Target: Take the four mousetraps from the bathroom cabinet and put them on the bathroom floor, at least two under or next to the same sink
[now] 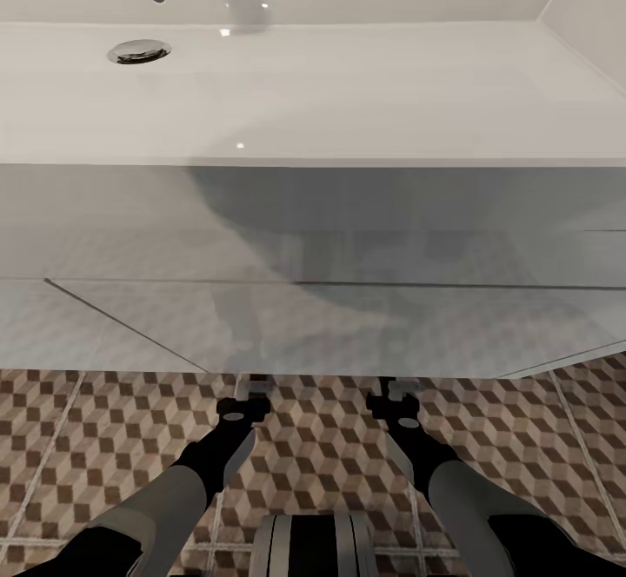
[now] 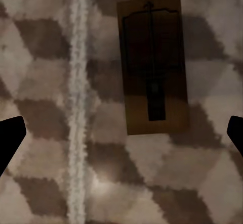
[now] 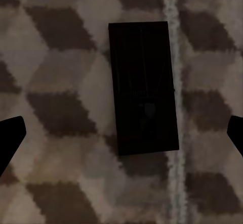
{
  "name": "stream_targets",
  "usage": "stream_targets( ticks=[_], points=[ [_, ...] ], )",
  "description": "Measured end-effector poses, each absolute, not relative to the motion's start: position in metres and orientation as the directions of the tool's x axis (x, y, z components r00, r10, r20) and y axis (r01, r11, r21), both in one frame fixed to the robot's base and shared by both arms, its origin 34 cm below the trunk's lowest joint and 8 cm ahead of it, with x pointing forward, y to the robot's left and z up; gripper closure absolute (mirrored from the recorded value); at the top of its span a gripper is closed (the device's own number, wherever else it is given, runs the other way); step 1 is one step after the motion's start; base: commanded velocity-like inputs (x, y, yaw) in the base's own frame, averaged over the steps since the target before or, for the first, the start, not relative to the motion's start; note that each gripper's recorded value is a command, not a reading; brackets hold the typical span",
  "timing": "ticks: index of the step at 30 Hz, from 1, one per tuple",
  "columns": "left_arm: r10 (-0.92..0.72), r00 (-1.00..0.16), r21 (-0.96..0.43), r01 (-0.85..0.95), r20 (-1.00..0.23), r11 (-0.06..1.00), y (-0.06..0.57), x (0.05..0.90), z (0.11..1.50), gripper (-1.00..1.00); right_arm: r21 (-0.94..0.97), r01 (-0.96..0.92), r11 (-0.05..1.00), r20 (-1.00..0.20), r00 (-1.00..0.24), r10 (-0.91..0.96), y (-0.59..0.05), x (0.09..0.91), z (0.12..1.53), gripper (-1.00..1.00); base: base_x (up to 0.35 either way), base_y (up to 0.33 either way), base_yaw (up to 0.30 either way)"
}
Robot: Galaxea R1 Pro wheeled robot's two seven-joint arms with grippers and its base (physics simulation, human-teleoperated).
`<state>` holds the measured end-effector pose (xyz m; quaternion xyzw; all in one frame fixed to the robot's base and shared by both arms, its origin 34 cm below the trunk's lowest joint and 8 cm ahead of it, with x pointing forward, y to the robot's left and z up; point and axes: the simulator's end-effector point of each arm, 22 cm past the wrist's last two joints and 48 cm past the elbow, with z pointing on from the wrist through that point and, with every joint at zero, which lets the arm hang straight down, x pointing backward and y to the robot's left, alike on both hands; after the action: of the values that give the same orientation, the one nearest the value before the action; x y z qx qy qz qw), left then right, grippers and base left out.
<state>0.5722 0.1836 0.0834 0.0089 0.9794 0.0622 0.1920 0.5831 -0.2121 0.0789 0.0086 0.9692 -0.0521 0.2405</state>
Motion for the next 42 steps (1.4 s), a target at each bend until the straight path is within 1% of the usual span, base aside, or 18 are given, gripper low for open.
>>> stream_targets(
  ticks=[28, 42],
  points=[
    [0.041, -0.914, 0.137, -0.016, -0.403, 0.990, 0.186, 0.579, 0.087, -1.00, -0.097, 0.042, 0.994, -0.469, -0.883, -0.008, -0.212, 0.584, 0.079, -1.00, 0.000, 0.000, 0.000],
    [0.019, -0.867, 0.119, -0.047, -0.498, 0.992, 0.182, 0.600, 0.098, -1.00, -0.096, 0.041, 0.995, -0.474, -0.880, -0.009, -0.211, 0.586, 0.080, -1.00, 0.000, 0.000, 0.000]
  ],
)
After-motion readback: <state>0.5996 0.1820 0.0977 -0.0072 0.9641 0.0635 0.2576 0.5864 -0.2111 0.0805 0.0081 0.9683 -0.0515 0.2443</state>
